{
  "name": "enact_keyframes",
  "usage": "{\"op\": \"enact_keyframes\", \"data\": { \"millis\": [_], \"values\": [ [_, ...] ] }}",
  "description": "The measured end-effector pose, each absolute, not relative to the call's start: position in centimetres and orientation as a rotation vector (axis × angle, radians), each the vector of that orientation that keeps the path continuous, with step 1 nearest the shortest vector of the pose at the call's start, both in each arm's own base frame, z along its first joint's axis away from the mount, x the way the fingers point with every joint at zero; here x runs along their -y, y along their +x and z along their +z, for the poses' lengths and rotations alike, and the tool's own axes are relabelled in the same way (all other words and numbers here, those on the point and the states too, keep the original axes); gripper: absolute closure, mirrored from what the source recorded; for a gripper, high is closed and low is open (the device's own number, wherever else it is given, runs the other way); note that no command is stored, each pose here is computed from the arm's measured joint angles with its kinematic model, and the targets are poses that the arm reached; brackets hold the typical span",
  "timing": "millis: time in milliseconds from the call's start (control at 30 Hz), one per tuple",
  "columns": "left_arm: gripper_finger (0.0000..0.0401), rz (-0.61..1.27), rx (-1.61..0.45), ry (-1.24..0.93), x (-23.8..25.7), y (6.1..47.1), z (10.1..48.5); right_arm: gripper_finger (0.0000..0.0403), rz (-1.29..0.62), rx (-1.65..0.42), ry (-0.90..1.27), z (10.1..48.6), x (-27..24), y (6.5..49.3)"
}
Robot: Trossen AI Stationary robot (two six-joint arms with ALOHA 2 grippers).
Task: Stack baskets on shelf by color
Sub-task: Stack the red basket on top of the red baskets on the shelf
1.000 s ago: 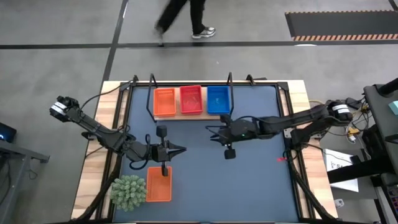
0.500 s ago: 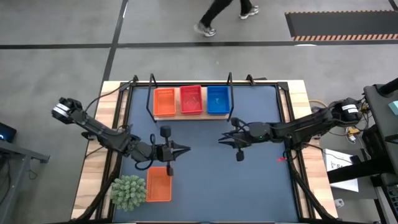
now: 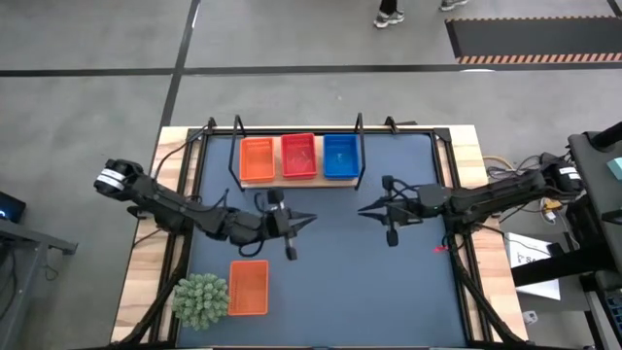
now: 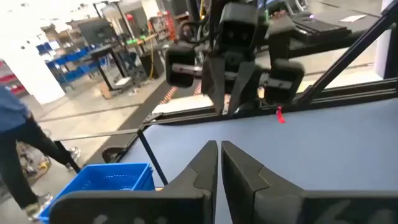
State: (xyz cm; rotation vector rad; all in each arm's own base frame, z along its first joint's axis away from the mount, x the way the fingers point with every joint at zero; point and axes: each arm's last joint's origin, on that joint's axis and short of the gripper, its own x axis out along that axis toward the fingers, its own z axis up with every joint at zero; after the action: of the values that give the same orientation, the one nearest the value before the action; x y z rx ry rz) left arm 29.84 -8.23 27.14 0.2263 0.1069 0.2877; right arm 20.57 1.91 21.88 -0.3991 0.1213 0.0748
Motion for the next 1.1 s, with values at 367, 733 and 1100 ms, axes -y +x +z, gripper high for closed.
{"op": "enact_keyframes", "data": {
  "millis": [367,733,1100],
  "values": [
    [0.0401,0.355,-0.398,0.149,2.2,32.1,29.1,0.0376,0.064,-0.038,-0.354,22.2,-1.6,17.4],
    [0.0401,0.329,-0.573,0.107,-4.8,32.5,29.2,0.0376,0.057,0.0,-0.351,22.3,-1.5,16.0],
    [0.035,0.219,-0.771,0.07,-7.8,33.3,26.1,0.0376,0.059,-0.013,-0.352,22.2,-1.5,16.0]
  ]
}}
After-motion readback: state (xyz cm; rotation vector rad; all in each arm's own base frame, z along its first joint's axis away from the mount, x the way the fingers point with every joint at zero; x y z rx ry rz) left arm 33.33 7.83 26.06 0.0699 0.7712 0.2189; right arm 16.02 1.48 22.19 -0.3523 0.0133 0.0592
